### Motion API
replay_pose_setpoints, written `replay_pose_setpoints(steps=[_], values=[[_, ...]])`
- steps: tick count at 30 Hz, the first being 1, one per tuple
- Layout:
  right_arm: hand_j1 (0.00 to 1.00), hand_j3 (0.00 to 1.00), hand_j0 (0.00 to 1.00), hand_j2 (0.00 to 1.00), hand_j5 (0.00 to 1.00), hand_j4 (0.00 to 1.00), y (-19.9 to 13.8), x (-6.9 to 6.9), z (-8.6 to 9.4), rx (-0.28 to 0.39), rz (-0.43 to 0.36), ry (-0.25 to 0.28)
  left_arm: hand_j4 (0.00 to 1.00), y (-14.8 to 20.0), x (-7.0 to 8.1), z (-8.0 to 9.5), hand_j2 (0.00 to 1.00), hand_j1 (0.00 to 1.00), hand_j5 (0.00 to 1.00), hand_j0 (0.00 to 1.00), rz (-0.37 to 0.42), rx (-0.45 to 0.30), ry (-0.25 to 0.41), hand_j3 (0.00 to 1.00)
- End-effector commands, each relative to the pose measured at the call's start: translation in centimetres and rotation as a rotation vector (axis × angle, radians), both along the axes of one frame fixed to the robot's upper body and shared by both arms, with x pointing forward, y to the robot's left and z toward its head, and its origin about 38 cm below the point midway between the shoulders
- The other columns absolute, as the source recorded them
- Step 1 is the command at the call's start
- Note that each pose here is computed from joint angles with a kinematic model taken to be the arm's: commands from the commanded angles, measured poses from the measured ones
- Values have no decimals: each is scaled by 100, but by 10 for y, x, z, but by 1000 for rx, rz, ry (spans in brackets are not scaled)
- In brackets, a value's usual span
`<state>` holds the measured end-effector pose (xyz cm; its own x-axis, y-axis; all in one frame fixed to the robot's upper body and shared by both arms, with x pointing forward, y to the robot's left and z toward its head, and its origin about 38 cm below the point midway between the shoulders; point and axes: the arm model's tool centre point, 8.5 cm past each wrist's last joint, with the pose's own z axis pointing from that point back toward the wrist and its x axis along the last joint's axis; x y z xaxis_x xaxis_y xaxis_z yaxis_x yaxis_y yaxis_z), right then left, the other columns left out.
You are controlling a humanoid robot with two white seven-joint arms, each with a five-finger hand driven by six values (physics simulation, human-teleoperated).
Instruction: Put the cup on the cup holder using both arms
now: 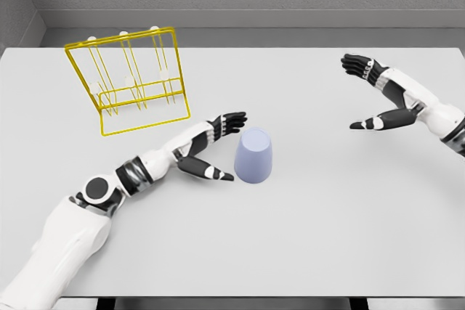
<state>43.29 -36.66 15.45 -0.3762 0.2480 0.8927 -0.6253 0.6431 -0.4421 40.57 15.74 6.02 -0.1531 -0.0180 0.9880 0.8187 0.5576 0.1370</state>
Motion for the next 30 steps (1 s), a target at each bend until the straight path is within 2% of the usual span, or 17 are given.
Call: replay_pose_setpoints(steps=[1,3,5,6,7,9,10,12,16,26,30], values=[[100,100,100,100,100,100,-7,-8,-8,-60,19,31,100,-3,-2,0,100,100,100,100,-8,-9,-7,100],[100,100,100,100,100,100,-11,-5,9,-97,28,-7,100,-3,-3,-1,100,100,100,100,-9,-11,-7,100],[100,100,100,100,100,100,-14,0,27,-255,59,-65,100,-7,-4,-1,100,100,100,100,-12,-18,-6,100],[100,100,100,100,100,100,-11,4,31,-361,82,-94,100,-9,-4,-1,100,100,100,100,-14,-22,-6,100],[100,100,100,100,100,100,-10,9,35,-502,105,-133,100,-11,-4,-1,100,100,100,100,-15,-25,-6,100],[100,100,100,100,100,100,-21,23,59,-656,-1,-277,100,-19,-5,0,100,100,100,100,-22,-41,-6,100],[100,100,100,100,100,100,-22,27,68,-700,-23,-324,100,-20,-5,-1,100,100,100,100,-26,-28,-11,100],[100,100,100,100,100,100,-26,33,85,-712,-45,-356,100,-21,-5,-1,100,100,100,100,-27,-27,-12,100],[100,100,100,100,100,100,-38,31,76,-730,-58,-318,100,-29,-6,0,100,100,100,100,-34,-38,-13,100],[100,100,100,100,100,100,-37,31,74,-731,-55,-314,100,-35,-6,-1,100,100,100,100,-35,-49,-7,100],[100,100,100,100,100,100,-37,34,81,-726,-63,-328,100,-35,-5,0,100,100,100,100,-35,-49,-8,100]])
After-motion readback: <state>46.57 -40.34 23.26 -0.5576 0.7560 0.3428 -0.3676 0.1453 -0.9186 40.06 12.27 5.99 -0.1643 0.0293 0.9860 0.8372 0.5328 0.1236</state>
